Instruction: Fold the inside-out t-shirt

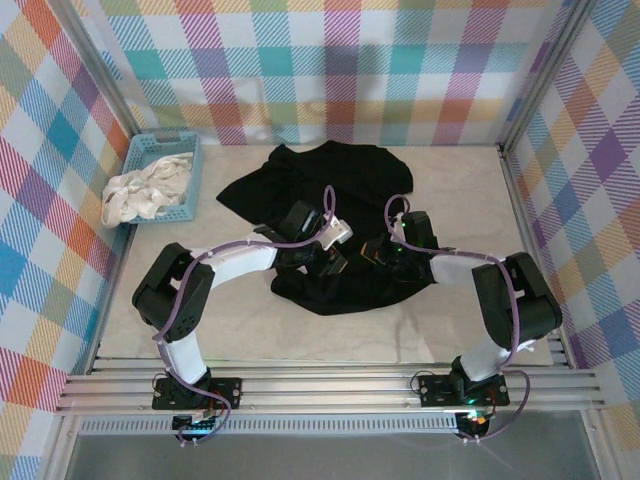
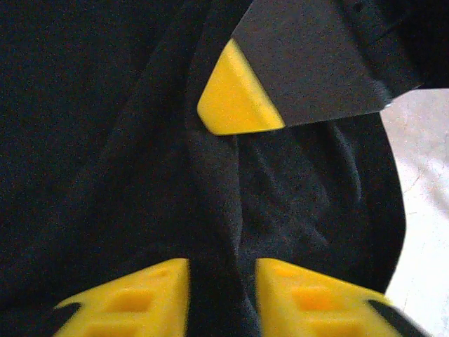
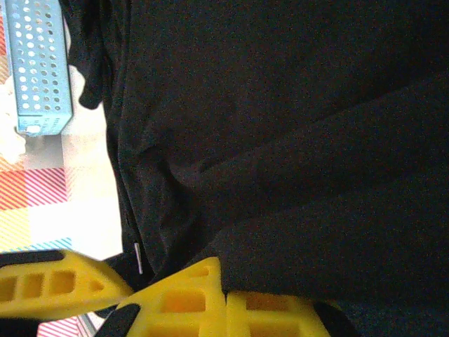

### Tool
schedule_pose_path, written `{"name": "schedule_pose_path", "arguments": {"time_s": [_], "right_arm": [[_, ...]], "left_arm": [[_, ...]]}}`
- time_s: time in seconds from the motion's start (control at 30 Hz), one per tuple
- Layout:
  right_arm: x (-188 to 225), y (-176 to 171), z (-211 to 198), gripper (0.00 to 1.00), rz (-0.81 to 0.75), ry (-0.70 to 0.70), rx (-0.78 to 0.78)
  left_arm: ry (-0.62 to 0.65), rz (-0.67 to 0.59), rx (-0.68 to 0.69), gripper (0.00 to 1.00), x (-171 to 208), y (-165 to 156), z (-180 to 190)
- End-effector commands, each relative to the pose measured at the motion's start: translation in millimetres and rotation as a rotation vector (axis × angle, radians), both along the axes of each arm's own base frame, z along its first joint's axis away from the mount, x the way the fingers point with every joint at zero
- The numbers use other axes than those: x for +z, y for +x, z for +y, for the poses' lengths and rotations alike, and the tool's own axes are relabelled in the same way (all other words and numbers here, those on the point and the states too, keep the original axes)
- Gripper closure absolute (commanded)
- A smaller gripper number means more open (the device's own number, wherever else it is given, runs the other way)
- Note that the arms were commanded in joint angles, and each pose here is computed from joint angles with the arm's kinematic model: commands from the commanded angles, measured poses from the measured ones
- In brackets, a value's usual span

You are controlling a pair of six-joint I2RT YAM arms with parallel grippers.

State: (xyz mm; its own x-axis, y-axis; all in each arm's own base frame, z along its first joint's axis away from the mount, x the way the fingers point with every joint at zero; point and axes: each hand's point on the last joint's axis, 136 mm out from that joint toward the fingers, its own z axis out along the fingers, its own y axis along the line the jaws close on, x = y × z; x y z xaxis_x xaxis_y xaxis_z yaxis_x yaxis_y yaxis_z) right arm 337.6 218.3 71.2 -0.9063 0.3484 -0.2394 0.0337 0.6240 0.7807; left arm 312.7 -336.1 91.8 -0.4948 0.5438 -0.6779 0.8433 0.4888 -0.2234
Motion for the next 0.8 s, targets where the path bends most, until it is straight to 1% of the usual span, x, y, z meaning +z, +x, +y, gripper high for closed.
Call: {"name": "schedule_pose_path", "arguments": {"time_s": [0.0,0.03,0.13,0.23,0.27,0.3,0.37,0.4,0.43,0.47,0.5,0.53,0.57,0.67,0.77], "right_arm": [[28.6,6.6,4.9,1.00,-0.051,0.031,-0.001],[30.4,7.0,4.4,1.00,-0.054,0.032,-0.003],[33.1,6.4,4.6,1.00,-0.054,0.034,-0.001],[35.1,5.8,4.7,1.00,-0.055,0.037,-0.001],[35.5,5.3,4.0,1.00,-0.054,0.035,-0.004],[36.2,4.7,2.8,1.00,-0.056,0.029,-0.006],[35.3,3.4,-2.8,1.00,-0.057,-0.004,-0.021],[32.5,1.7,-9.5,0.99,-0.052,-0.043,-0.040],[28.9,-0.6,-19.4,0.87,-0.055,-0.097,-0.067],[27.9,-3.4,-28.6,0.74,-0.083,-0.141,-0.081],[31.4,-8.3,-34.6,0.56,-0.149,-0.182,-0.071],[37.3,-16.6,-36.0,0.47,-0.248,-0.215,-0.025],[41.0,-27.7,-34.9,0.41,-0.357,-0.272,0.041],[43.5,-60.8,-17.3,0.33,-0.604,-0.393,0.240],[38.7,-72.1,4.4,0.34,-0.758,-0.434,0.333]], "left_arm": [[0.013,-0.080,-0.032,0.57,4.3,-0.3,-8.0],[0.019,-0.089,-0.033,0.54,3.3,0.0,-9.6],[0.049,-0.106,-0.039,0.47,-2.9,1.6,-15.2],[0.091,-0.110,-0.032,0.45,-12.8,7.9,-16.8],[0.103,-0.111,-0.021,0.47,-15.5,11.3,-16.8],[0.111,-0.114,-0.013,0.53,-17.3,14.4,-17.1],[0.092,-0.107,0.001,0.69,-12.2,17.9,-20.5],[0.064,-0.093,0.007,0.80,-5.5,17.6,-24.0],[0.028,-0.073,0.011,0.90,3.1,16.3,-27.5],[-0.006,-0.051,0.014,0.96,11.5,13.8,-30.8],[-0.037,-0.024,0.025,1.00,20.5,12.7,-30.9],[-0.056,0.001,0.041,1.00,28.6,12.1,-29.5],[-0.073,0.022,0.068,1.00,37.2,13.7,-25.7],[-0.121,0.079,0.137,1.00,59.8,20.4,-13.5],[-0.133,0.119,0.156,1.00,80.8,22.1,-3.7]]}}
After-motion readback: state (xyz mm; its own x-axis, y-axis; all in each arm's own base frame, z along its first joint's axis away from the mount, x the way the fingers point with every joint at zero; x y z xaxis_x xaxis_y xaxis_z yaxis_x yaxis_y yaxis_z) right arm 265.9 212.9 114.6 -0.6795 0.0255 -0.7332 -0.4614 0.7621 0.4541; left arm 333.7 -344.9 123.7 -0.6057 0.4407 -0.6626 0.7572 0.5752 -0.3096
